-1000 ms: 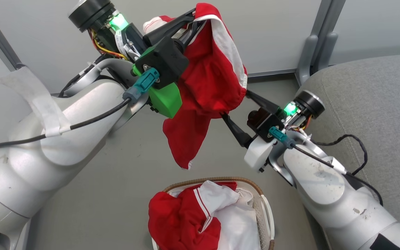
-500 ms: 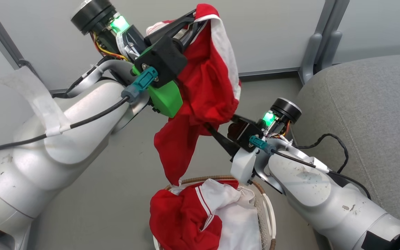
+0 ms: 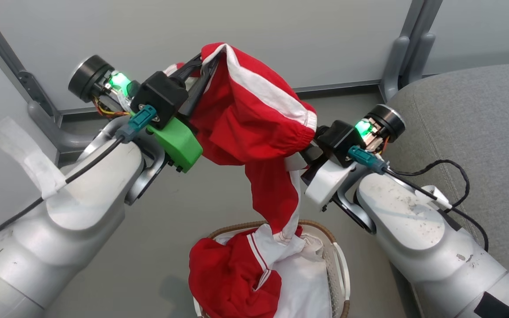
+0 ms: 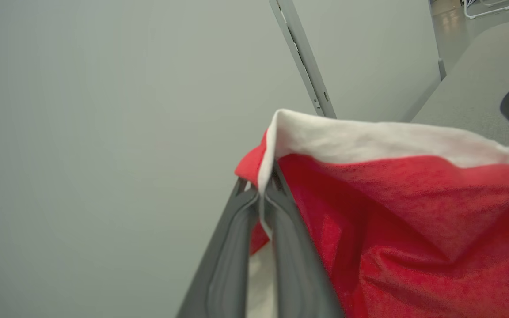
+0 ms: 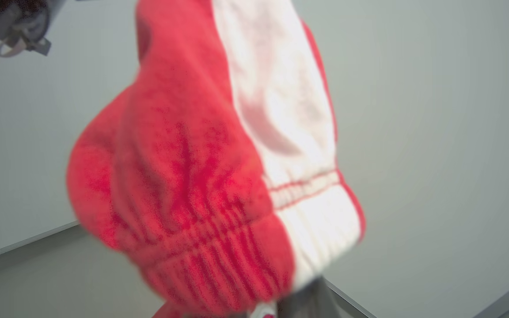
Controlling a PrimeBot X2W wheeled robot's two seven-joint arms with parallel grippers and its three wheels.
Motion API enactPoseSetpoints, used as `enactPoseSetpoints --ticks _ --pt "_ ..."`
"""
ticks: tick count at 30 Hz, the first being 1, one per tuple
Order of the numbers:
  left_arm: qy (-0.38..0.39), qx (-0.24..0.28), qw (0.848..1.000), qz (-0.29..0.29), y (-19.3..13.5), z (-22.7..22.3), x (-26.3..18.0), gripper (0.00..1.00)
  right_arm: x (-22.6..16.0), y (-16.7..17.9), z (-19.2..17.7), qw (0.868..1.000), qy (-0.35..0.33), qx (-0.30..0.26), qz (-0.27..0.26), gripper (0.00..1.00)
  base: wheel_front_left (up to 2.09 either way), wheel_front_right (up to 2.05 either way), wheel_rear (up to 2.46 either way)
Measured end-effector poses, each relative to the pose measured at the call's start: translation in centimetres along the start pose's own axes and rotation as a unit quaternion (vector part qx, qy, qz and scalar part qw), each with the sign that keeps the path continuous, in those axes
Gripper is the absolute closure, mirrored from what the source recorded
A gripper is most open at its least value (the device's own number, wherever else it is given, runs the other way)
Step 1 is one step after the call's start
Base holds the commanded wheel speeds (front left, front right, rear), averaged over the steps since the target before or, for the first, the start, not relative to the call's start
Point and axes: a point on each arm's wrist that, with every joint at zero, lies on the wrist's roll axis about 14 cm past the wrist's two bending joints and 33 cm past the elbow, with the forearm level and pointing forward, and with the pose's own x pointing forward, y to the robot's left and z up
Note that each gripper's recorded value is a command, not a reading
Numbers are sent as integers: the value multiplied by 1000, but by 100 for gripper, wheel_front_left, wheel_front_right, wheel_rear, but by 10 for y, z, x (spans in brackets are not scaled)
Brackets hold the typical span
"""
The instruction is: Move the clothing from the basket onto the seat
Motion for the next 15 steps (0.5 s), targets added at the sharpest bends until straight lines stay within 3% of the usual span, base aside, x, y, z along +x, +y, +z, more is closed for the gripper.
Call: enactPoseSetpoints --ticks 5,15 --pt "19 -73 997 20 -7 -26 -9 0 -2 -22 12 999 -22 5 -36 100 0 0 0" --pt "41 -171 984 31 -44 -57 -25 0 -15 -59 11 994 -28 11 -107 100 0 0 0"
